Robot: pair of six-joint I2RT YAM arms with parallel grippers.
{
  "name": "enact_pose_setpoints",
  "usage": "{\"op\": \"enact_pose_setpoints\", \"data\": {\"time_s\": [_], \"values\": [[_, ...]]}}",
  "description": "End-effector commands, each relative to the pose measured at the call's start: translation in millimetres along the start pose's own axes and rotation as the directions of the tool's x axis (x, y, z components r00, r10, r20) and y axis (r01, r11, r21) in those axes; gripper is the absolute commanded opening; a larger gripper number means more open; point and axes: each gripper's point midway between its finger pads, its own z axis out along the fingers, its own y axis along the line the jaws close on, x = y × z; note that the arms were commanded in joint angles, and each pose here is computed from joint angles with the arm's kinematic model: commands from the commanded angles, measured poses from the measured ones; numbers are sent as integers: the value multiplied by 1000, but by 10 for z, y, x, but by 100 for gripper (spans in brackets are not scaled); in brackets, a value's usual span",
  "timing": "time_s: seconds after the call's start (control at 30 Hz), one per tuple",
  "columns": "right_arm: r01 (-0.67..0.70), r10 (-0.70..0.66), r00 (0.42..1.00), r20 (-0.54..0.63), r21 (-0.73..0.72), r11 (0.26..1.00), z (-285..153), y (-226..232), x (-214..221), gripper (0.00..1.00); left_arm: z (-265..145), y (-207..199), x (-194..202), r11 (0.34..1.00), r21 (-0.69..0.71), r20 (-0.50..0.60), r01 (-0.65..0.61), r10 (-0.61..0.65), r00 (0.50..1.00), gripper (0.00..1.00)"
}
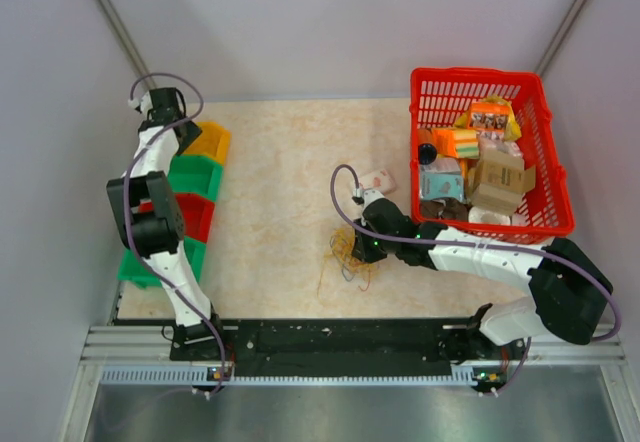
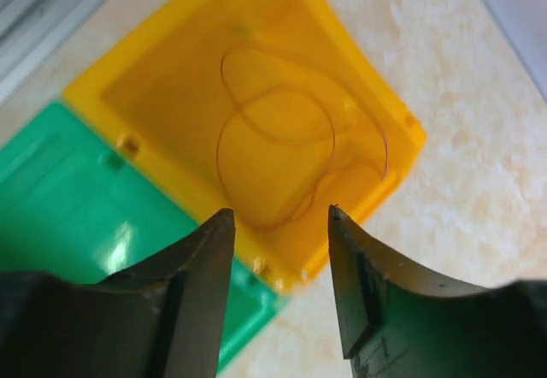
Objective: Untangle the cables
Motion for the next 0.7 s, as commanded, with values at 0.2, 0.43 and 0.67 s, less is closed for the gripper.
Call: {"op": "enact_pose_setpoints", "data": {"time_s": [0.2,0.43,0.67], "values": [[-27,36,996,77,-120,992,-61,174,-333,0,-1952,-552,1212,805,592,-117,-41,137,984,61],[-17,38,995,92,-219,976,-159,401,-494,0,-3109,-512,2848,413,907,-170,-81,535,827,62],[40,-25,998,56,-288,957,-201,545,-484,0,-3528,-465,3366,222,936,39,-275,708,705,55]]}}
